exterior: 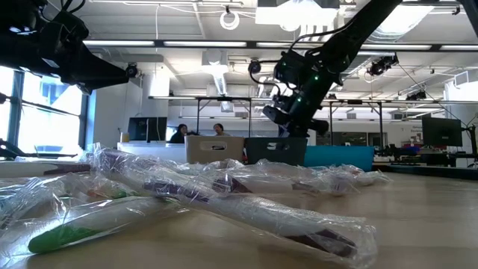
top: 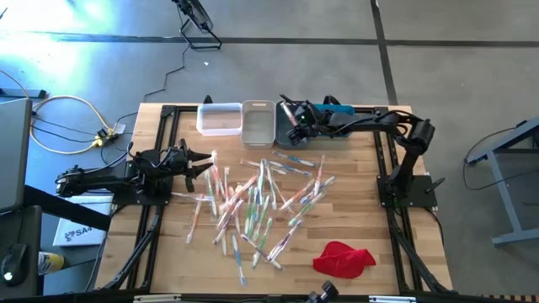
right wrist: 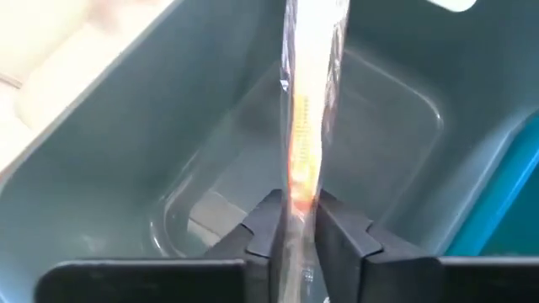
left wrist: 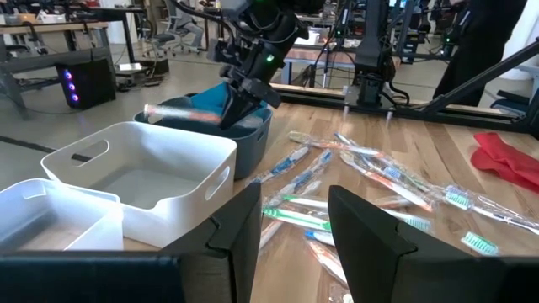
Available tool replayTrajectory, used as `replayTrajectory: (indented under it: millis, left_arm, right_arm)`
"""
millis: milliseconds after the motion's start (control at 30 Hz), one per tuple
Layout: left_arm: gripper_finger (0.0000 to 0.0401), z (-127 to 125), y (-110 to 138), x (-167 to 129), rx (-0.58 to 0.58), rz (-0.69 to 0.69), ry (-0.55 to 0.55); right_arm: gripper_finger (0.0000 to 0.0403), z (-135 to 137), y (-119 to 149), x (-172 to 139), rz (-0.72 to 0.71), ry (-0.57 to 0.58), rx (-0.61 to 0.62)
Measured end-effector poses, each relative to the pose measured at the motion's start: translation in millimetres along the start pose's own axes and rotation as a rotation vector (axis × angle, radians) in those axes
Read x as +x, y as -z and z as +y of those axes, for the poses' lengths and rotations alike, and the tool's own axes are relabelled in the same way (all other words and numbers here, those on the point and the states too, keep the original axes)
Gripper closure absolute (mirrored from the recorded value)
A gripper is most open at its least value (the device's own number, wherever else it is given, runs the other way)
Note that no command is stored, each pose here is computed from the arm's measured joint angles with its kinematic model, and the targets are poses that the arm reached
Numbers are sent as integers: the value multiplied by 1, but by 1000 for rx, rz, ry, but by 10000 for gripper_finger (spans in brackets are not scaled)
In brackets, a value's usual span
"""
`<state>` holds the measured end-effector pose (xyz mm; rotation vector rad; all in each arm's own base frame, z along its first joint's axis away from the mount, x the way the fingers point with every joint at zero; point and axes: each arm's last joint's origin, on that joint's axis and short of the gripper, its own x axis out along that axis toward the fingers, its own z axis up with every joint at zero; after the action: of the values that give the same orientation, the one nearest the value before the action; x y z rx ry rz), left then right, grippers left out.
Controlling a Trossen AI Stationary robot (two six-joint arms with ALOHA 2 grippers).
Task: Pick & Place Toothbrushes
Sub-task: Put the orange toothbrush into the dark green bin, then put the green toothbrush into the gray bin
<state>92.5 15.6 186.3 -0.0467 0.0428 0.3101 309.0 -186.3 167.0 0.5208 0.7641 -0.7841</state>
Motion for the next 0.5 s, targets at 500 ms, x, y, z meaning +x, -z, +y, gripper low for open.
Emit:
replayTrajectory:
  millis: [500]
  left_arm:
    - [265, 0, 0, 0, 0, 0, 1]
  right_arm:
    - [285, 3, -14, -25, -92, -40, 0]
